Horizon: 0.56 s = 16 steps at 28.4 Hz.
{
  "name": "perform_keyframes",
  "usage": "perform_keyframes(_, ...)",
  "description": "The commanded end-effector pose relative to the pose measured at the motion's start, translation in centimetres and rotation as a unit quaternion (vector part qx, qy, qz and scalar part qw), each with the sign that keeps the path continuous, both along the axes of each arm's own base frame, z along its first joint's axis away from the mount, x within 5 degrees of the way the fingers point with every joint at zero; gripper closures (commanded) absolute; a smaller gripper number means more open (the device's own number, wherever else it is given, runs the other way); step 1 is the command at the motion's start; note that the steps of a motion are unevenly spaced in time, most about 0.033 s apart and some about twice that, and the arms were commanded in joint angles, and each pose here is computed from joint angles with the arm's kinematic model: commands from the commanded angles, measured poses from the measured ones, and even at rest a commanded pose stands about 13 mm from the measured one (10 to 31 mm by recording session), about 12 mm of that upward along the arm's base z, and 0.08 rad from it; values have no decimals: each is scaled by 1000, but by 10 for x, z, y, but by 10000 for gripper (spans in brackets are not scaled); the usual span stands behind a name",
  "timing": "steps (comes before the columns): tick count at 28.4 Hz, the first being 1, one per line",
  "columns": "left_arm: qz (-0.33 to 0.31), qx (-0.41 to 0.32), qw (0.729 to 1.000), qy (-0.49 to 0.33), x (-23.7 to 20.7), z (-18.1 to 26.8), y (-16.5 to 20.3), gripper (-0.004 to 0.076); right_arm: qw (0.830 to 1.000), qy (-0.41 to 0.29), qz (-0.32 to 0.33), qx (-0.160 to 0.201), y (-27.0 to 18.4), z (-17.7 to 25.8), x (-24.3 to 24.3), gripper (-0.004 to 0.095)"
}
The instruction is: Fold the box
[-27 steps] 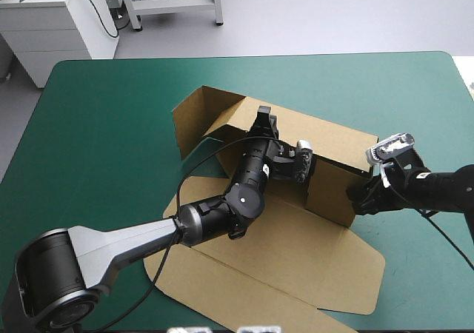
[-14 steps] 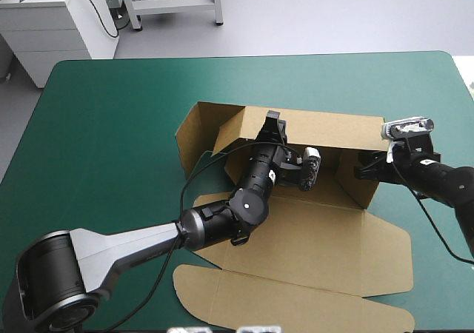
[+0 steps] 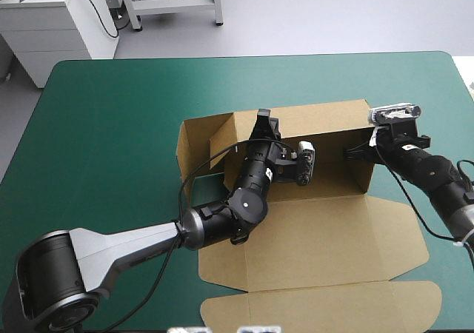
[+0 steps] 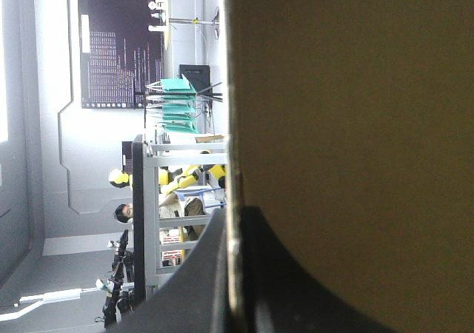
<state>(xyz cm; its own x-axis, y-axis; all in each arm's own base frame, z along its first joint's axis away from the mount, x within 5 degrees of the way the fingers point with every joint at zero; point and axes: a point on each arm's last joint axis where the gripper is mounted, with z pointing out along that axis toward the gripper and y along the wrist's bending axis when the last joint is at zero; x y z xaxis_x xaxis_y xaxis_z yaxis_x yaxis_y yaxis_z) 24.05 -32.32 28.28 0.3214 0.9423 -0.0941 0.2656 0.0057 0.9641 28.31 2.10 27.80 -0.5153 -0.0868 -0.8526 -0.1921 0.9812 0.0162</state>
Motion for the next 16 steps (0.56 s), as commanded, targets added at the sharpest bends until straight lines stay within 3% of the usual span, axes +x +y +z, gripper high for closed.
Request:
perform_keyframes(1,-27,-26,999,-29,-7,27,-2,732,996,53,69,16,19,-9,-7,908)
perform_keyframes(5,-28,-26,999,-29,-7,27,-2,708,996,55,67,18,19,-9,-7,908)
perform_keyframes(12,-25,-45,998,-20,-7,27,-2,418,996,50,66,13,18,-8,-6,908)
perform_keyframes(16,-30,-45,998,-19,-9,27,-4,373,998,39,51,10,16,-8,-3,908)
